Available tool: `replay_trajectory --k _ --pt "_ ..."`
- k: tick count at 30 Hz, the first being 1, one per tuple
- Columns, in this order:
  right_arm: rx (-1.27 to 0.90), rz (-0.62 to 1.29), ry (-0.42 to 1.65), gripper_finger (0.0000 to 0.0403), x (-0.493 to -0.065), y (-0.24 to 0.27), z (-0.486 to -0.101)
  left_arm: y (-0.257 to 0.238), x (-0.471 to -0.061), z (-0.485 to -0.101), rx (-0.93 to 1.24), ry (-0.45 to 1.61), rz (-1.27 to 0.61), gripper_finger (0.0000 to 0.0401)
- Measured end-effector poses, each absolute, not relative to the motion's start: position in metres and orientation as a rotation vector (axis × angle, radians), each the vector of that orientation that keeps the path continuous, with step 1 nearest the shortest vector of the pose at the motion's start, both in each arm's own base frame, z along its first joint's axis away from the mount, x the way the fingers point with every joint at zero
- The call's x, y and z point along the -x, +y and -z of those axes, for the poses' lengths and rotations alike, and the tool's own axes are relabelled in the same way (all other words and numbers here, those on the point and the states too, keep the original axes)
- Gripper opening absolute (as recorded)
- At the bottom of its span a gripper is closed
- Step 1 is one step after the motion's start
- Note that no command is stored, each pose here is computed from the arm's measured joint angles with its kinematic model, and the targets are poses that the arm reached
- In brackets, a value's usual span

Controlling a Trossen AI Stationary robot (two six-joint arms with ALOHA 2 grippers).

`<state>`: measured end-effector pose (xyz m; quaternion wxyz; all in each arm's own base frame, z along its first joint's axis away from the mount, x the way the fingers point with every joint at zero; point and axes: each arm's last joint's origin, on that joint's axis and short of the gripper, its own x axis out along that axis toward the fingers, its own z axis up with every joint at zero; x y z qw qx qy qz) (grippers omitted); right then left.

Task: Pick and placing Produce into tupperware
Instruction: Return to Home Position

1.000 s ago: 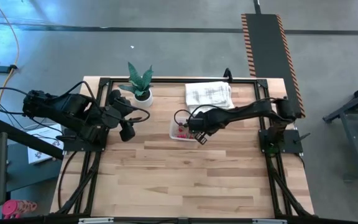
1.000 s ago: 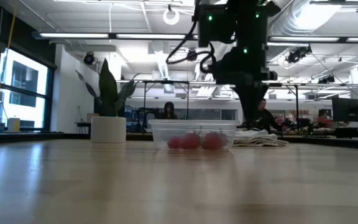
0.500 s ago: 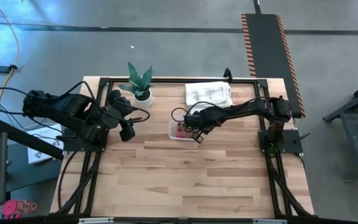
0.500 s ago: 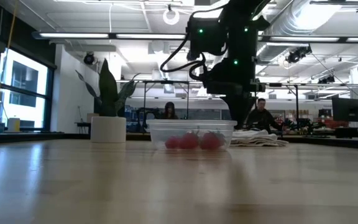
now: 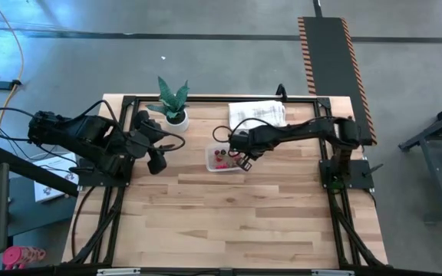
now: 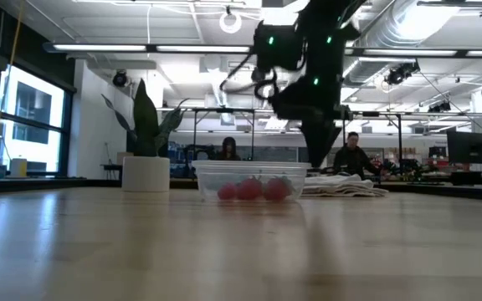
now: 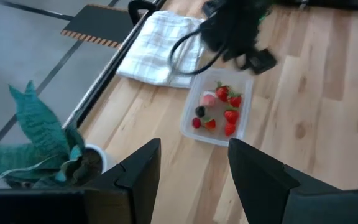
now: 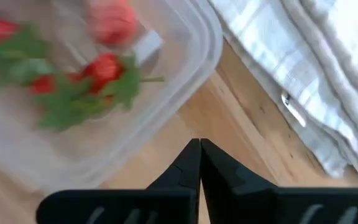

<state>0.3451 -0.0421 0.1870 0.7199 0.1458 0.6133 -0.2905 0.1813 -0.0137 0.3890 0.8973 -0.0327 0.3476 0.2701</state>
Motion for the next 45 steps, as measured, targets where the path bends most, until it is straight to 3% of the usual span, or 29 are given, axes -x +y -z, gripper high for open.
replay_trajectory --k 6,12,19,24,27,36,40,45 --pt "-0.277 0.631 1.163 0.0 -0.329 -0.031 -0.241 -0.012 -0.179 -0.382 0.03 0.741 -0.602 0.0175" --pt "-0.275 0.663 0.987 0.0 -0.301 -0.034 -0.291 -0.012 -0.183 -0.364 0.022 0.732 -0.621 0.0138" --pt "-0.297 0.751 1.097 0.0 -0.282 -0.031 -0.291 -0.013 -0.183 -0.356 0.059 0.733 -0.624 0.0094" --pt "-0.257 0.653 0.964 0.0 -0.278 -0.012 -0.311 -0.013 -0.181 -0.344 0.031 0.723 -0.673 0.004" --pt "-0.237 0.612 0.86 0.0 -0.264 -0.01 -0.333 -0.014 -0.176 -0.326 0.045 0.612 -0.657 0.0007" --pt "-0.195 0.466 0.521 0.0 -0.194 -0.009 -0.397 -0.009 -0.147 -0.245 0.255 0.176 -0.461 0.0003" --pt "-0.243 0.343 0.326 0.0 -0.161 -0.007 -0.376 -0.004 -0.13 -0.219 0.316 0.044 -0.433 0.0001" --pt "-0.391 0.271 0.065 0.0 -0.121 -0.006 -0.309 0.001 -0.115 -0.197 0.361 -0.061 -0.415 0.0"
